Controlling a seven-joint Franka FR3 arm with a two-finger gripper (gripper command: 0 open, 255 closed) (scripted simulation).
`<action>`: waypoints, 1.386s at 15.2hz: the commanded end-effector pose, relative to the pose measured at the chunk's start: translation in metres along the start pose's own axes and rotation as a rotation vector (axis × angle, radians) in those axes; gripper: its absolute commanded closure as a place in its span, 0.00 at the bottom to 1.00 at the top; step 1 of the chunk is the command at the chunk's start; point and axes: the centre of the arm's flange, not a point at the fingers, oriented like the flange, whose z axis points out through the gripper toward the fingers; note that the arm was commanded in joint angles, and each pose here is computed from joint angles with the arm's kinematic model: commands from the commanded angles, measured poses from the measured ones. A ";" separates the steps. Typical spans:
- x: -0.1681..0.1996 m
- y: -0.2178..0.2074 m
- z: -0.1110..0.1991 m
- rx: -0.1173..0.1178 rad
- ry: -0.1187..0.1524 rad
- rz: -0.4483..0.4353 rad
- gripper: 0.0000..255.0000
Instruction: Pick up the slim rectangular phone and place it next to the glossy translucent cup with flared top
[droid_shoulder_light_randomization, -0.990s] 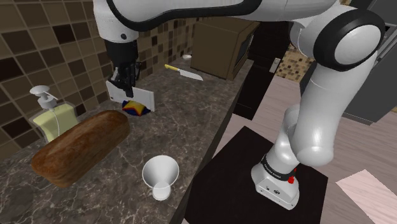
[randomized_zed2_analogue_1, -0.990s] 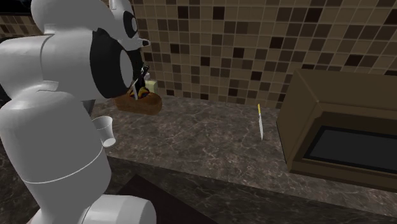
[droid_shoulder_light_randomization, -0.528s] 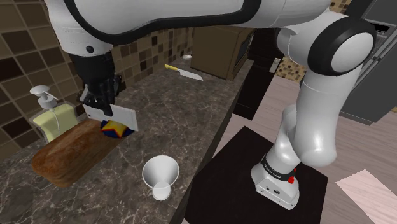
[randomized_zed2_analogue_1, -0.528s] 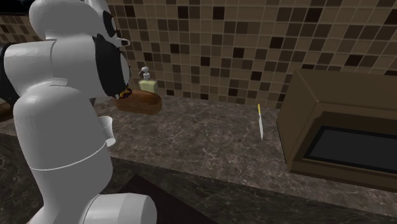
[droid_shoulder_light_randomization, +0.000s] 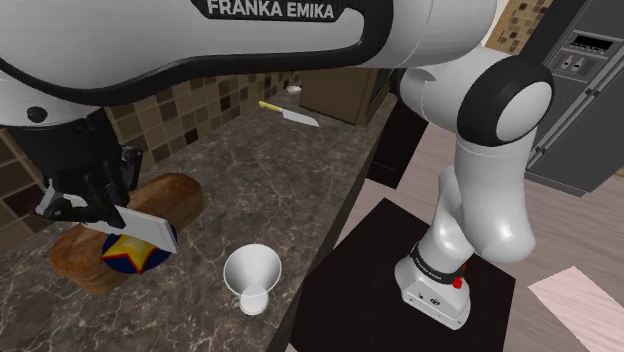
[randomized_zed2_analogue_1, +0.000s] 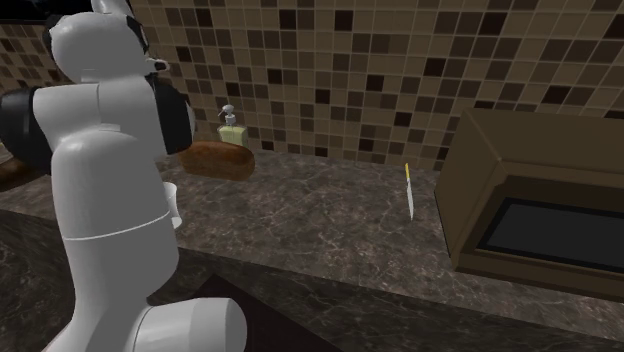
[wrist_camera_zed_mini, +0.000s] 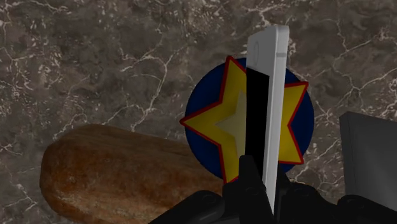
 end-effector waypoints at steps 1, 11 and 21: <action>0.000 -0.026 0.002 0.000 0.000 0.001 1.00; 0.003 -0.081 0.033 0.000 0.000 0.001 1.00; 0.003 -0.081 0.086 0.000 0.000 0.001 1.00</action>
